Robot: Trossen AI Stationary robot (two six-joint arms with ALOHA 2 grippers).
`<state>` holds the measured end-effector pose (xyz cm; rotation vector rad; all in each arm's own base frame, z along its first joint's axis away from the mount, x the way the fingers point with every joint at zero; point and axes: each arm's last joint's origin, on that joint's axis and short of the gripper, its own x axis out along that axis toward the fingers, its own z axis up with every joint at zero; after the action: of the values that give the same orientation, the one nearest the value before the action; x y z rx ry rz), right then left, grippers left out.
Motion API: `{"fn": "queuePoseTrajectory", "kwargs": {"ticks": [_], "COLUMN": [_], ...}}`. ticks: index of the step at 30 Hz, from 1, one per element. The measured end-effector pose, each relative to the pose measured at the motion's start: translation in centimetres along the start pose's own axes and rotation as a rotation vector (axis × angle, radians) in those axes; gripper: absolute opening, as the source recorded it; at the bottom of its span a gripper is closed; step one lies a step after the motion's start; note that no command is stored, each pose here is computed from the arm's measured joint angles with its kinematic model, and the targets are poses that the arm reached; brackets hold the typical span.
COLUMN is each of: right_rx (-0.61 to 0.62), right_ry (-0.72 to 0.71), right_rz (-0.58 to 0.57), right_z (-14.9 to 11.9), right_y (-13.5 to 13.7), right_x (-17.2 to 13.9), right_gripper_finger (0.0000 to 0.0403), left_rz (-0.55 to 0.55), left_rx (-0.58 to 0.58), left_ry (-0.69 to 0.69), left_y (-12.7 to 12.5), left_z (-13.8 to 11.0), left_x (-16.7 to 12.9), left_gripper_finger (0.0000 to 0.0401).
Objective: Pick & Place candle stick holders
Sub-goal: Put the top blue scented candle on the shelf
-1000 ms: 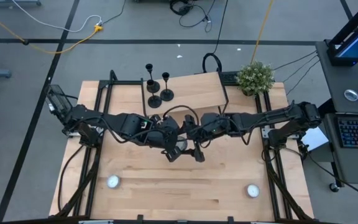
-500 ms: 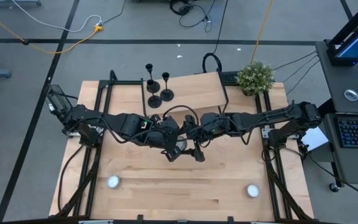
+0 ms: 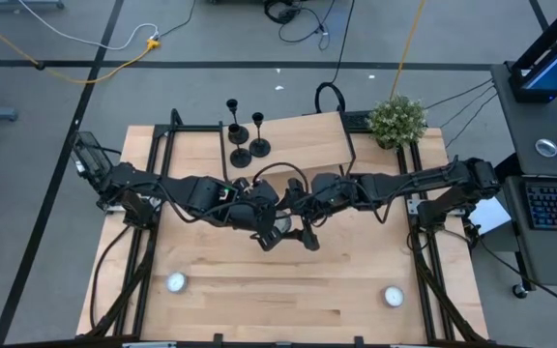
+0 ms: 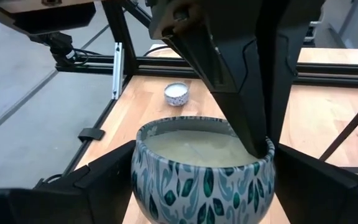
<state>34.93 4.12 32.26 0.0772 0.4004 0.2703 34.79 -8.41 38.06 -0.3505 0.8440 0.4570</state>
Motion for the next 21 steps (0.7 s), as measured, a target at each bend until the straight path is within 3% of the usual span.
{"fn": "queuePoseTrajectory", "kwargs": {"ticks": [7, 14, 21], "right_rx": [0.002, 0.003, 0.003], "right_ry": [0.004, 0.01, 0.01], "right_rz": [0.001, 0.005, 0.021], "right_z": [-0.05, -0.13, -0.12], "right_y": [-0.04, -0.05, -0.1], "right_x": [-0.01, 0.03, 0.01], "right_gripper_finger": [0.032, 0.029, 0.0294], "left_rz": [0.0, -0.007, -0.016], "left_rx": [0.008, 0.027, 0.036], "left_ry": [-0.005, -0.005, -0.006], "left_y": [0.09, 0.18, 0.2], "left_z": [0.14, 0.3, 0.42], "left_x": [0.06, 0.12, 0.14], "left_gripper_finger": [0.0, 0.0, 0.0]}}
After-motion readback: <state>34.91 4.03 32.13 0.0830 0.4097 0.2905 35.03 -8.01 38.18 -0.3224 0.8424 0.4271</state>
